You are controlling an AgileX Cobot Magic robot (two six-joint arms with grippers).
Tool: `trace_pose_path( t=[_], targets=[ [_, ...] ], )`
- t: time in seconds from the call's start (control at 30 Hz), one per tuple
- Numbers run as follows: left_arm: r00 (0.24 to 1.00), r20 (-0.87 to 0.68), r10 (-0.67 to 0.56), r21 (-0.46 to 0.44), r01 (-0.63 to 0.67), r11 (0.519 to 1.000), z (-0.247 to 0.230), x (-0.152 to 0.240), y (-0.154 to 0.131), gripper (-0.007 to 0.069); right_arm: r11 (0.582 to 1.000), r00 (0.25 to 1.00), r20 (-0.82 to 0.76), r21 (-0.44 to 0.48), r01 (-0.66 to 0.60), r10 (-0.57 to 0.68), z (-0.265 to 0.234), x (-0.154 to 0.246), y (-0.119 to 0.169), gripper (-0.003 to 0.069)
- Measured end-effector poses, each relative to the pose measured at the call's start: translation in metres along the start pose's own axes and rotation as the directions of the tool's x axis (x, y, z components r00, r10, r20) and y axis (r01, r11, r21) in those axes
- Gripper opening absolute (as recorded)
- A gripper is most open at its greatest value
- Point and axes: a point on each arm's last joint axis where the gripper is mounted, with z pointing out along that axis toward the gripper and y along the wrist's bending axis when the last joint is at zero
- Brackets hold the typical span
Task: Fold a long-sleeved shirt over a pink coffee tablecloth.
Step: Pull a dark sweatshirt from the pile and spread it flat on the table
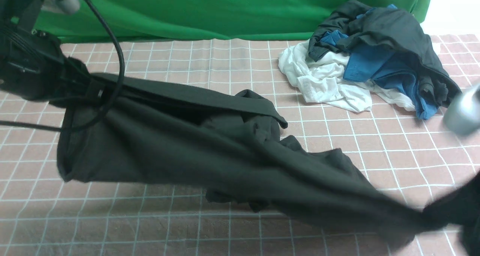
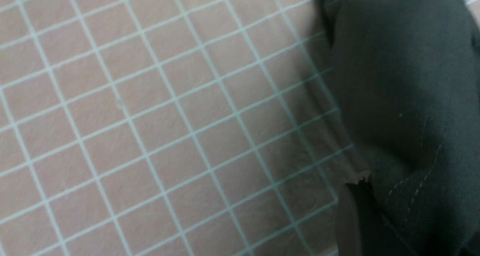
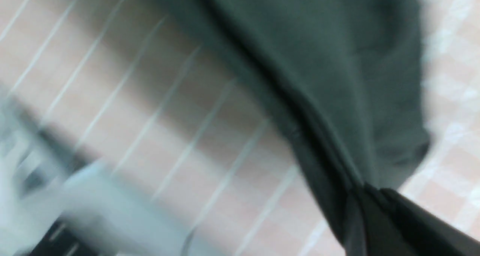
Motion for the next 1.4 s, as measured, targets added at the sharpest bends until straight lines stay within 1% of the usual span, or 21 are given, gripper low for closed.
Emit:
trace_pose_path(
  t=[0.03, 0.13, 0.17, 0.23, 0.27, 0.33, 0.37, 0.4, 0.43, 0.47, 0.5, 0.53, 0.6, 0.63, 0.7, 0.8, 0.93, 1.0, 1.1, 1.23, 1.4],
  targets=[
    [1.0, -0.025, -0.002, -0.008, 0.002, 1.0, 0.003, 0.005, 0.001, 0.003, 0.998, 0.998, -0.056, -0.063, 0.023, -0.027, 0.012, 0.01, 0.009, 0.0077],
    [0.997, -0.07, -0.013, -0.023, 0.011, 1.0, 0.011, 0.014, 0.003, 0.003, 0.983, 0.989, -0.12, -0.171, 0.066, -0.087, 0.033, 0.024, 0.027, 0.0172],
    [0.995, -0.102, -0.015, -0.034, 0.012, 0.999, 0.016, 0.021, 0.004, 0.003, 0.97, 0.985, -0.127, -0.225, 0.088, -0.118, 0.043, 0.03, 0.037, 0.023],
    [0.99, -0.141, -0.015, -0.05, 0.008, 0.999, 0.021, 0.029, 0.005, 0.003, 0.957, 0.978, -0.127, -0.261, 0.127, -0.164, 0.05, 0.034, 0.047, 0.0313],
    [0.988, -0.156, -0.02, -0.067, 0.009, 0.998, 0.023, 0.032, 0.007, 0.003, 0.947, 0.969, -0.132, -0.274, 0.166, -0.208, 0.055, 0.036, 0.053, 0.0373],
    [0.984, -0.174, -0.031, -0.102, 0.013, 0.995, 0.025, 0.036, 0.01, 0.003, 0.941, 0.956, -0.129, -0.253, 0.226, -0.264, 0.061, 0.037, 0.058, 0.0458],
    [0.984, -0.176, -0.039, -0.119, 0.018, 0.993, 0.025, 0.037, 0.011, 0.003, 0.945, 0.953, -0.124, -0.217, 0.245, -0.275, 0.063, 0.036, 0.056, 0.0486],
    [0.983, -0.177, -0.038, -0.12, 0.017, 0.993, 0.025, 0.037, 0.011, 0.003, 0.947, 0.953, -0.123, -0.208, 0.247, -0.276, 0.063, 0.036, 0.056, 0.0491],
    [0.984, -0.174, -0.045, -0.147, 0.02, 0.989, 0.025, 0.037, 0.014, 0.003, 0.967, 0.964, -0.094, -0.077, 0.242, -0.249, 0.067, 0.03, 0.046, 0.0517],
    [0.984, -0.172, -0.044, -0.156, 0.017, 0.988, 0.025, 0.037, 0.015, 0.003, 0.976, 0.974, -0.071, 0.004, 0.216, -0.215, 0.068, 0.026, 0.04, 0.0523],
    [0.984, -0.171, -0.045, -0.158, 0.018, 0.987, 0.025, 0.037, 0.015, 0.003, 0.978, 0.976, -0.065, 0.02, 0.21, -0.208, 0.068, 0.025, 0.038, 0.0524],
    [0.984, -0.169, -0.047, -0.164, 0.019, 0.986, 0.025, 0.037, 0.015, 0.003, 0.981, 0.989, -0.024, 0.125, 0.148, -0.146, 0.068, 0.018, 0.027, 0.0528],
    [0.985, -0.165, -0.051, -0.168, 0.023, 0.985, 0.026, 0.037, 0.016, 0.003, 0.973, 0.999, 0.03, 0.231, 0.022, -0.03, 0.067, 0.01, 0.008, 0.053],
    [0.985, -0.164, -0.052, -0.168, 0.024, 0.986, 0.026, 0.037, 0.016, 0.003, 0.97, 0.999, 0.035, 0.243, 0.004, -0.013, 0.067, 0.009, 0.005, 0.053],
    [0.986, -0.156, -0.053, -0.169, 0.026, 0.985, 0.026, 0.036, 0.016, 0.003, 0.951, 0.991, 0.053, 0.278, -0.135, 0.125, 0.07, 0.003, -0.015, 0.0531],
    [0.989, -0.14, -0.053, -0.174, 0.028, 0.984, 0.026, 0.035, 0.016, 0.003, 0.928, 0.964, 0.037, 0.261, -0.265, 0.265, 0.08, 0.0, -0.038, 0.0531],
    [0.99, -0.13, -0.055, -0.173, 0.032, 0.984, 0.026, 0.034, 0.016, 0.003, 0.903, 0.917, 0.006, 0.168, -0.394, 0.399, 0.108, -0.002, -0.068, 0.0533],
    [0.992, -0.115, -0.059, -0.171, 0.039, 0.984, 0.027, 0.033, 0.016, 0.003, 0.87, 0.881, -0.016, 0.17, -0.463, 0.472, 0.125, -0.002, -0.087, 0.0547],
    [0.993, -0.097, -0.062, -0.172, 0.044, 0.984, 0.027, 0.031, 0.016, 0.003, 0.844, 0.852, -0.063, 0.196, -0.5, 0.52, 0.146, -0.001, -0.104, 0.0582],
    [0.993, -0.096, -0.062, -0.171, 0.045, 0.984, 0.027, 0.031, 0.016, 0.003, 0.852, 0.846, -0.144, 0.204, -0.483, 0.514, 0.165, 0.001, -0.103, 0.0601],
    [0.994, -0.092, -0.062, -0.172, 0.045, 0.984, 0.027, 0.031, 0.016, 0.003, 0.884, 0.877, -0.14, 0.173, -0.435, 0.459, 0.165, -0.003, -0.086, 0.0603]
  ],
)
